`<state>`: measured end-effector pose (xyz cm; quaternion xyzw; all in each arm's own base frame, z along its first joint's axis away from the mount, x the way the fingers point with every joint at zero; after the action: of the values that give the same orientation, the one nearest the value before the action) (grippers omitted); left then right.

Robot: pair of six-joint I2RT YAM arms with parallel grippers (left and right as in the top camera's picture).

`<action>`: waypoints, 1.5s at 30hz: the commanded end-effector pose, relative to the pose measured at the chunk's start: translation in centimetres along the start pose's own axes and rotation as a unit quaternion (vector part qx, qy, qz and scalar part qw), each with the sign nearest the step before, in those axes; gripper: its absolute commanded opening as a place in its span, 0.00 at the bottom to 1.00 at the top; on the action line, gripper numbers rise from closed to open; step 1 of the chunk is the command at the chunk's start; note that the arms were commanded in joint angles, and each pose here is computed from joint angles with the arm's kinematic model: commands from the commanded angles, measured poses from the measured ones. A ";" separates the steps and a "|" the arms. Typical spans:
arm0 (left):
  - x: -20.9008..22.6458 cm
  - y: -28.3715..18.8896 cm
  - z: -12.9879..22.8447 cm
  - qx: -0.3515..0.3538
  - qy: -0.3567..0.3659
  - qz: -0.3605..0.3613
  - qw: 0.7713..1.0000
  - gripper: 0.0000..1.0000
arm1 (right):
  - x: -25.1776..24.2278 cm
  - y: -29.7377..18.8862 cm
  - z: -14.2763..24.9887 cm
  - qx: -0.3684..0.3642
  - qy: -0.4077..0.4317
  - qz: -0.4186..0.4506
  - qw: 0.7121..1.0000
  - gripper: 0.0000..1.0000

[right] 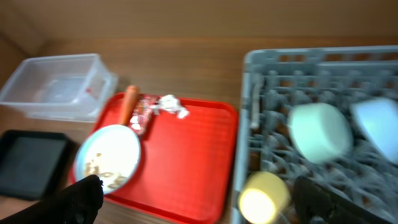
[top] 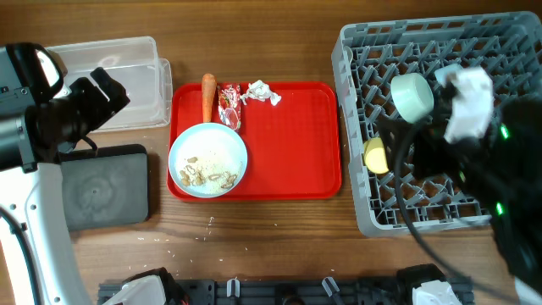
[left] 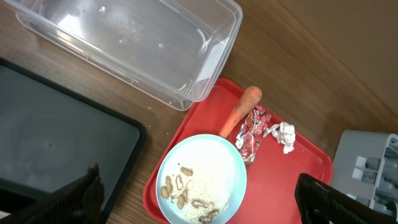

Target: Sort waste into correct bins and load items into the dishwasher rack

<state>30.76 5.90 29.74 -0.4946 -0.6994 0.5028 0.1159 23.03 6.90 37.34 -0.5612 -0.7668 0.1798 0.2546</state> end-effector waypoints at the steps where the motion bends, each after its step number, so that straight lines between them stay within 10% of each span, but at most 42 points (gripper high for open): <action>1: 0.1 -0.3 -0.4 -0.008 -0.005 -0.003 1.000 1.00 | -2.2 -4.2 0.5 -0.054 -0.034 0.081 0.995 1.00; 12: 0.1 -0.3 -0.4 -0.008 -0.005 -0.003 1.000 1.00 | -3.5 -0.8 5.0 -0.003 -0.071 0.092 0.993 1.00; 30: 0.1 -0.3 -0.4 -0.008 -0.005 -0.003 1.000 1.00 | -4.8 9.9 15.4 -0.203 -0.079 0.028 0.976 1.00; 45: 0.1 -0.3 -0.4 -0.008 -0.005 -0.003 1.000 1.00 | -5.0 10.8 16.0 -0.296 -0.090 0.019 0.951 1.00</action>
<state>30.77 5.90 29.73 -0.4944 -0.6995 0.5029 0.1161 23.13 5.43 17.24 -0.6123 -0.7906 0.0053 0.0036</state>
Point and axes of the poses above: each gripper's point midway between its finger pads, its own y axis out along the fingers, its own x axis along the line the jaws close on, z = x × y, the point moved 1 cm from there along -y, back along the fingers
